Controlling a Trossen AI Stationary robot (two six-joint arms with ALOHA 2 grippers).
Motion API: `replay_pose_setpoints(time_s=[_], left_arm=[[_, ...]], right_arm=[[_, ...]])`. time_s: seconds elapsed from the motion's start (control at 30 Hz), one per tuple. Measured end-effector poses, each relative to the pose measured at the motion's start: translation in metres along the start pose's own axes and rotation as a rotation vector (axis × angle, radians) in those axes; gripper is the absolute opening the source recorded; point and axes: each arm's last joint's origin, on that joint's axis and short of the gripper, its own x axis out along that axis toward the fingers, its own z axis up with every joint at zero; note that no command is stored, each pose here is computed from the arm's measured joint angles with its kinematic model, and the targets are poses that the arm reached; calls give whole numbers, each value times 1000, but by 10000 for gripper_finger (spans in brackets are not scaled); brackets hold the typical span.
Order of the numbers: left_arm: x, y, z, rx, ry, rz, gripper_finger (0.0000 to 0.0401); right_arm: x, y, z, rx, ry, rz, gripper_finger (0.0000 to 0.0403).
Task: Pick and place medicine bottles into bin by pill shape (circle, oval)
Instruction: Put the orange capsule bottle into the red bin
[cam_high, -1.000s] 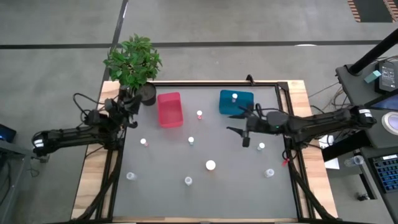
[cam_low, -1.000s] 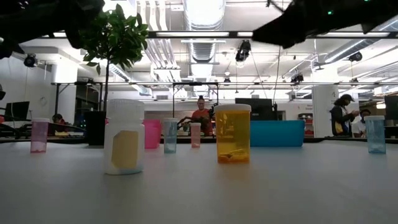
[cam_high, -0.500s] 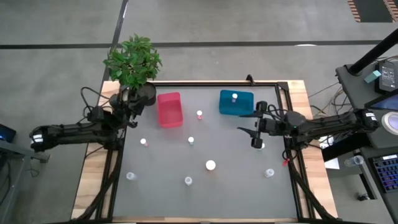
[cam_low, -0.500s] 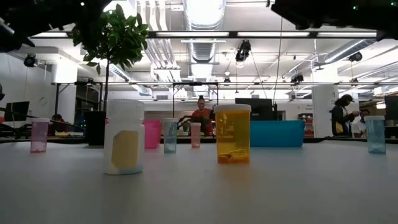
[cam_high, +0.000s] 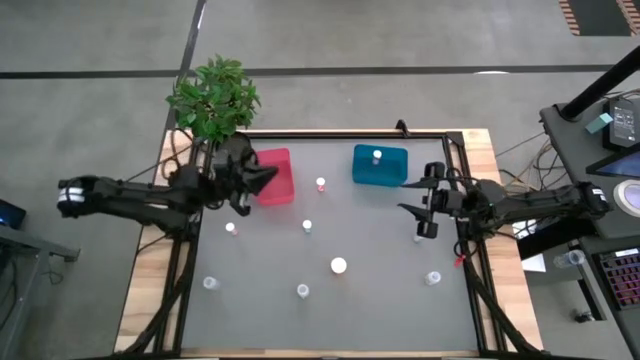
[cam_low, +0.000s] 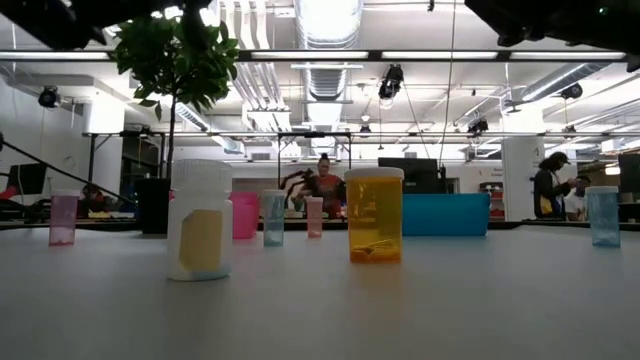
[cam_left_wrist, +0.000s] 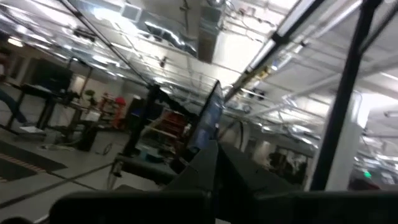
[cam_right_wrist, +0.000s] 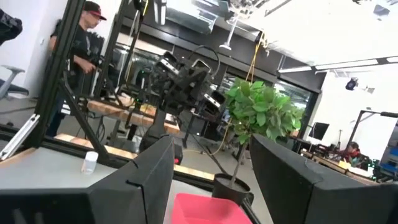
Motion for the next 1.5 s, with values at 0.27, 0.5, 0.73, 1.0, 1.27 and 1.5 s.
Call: replay_pose_setpoints(time_s=[0.27, 0.5, 0.73, 1.0, 1.27, 1.5], left_arm=[[40, -27, -4, -9, 22, -54, 0], [74, -39, -15, 33, 135, -1, 0], [108, -44, -21, 75, 327, 104, 0], [138, -59, -24, 106, 519, 129, 0], [163, -71, -20, 129, 740, 183, 0], [182, -76, -16, 163, 895, 226, 0]], right_arm=[[-16, -5, 11, 5, -71, -28, 200], [-28, -7, 19, -2, -135, -3, 200], [-37, -6, 16, -23, -174, -16, 200], [-47, -7, 16, -23, -219, -31, 200], [-55, -6, 13, -77, -264, -43, 200], [-62, -6, 17, -137, -331, -49, 200]])
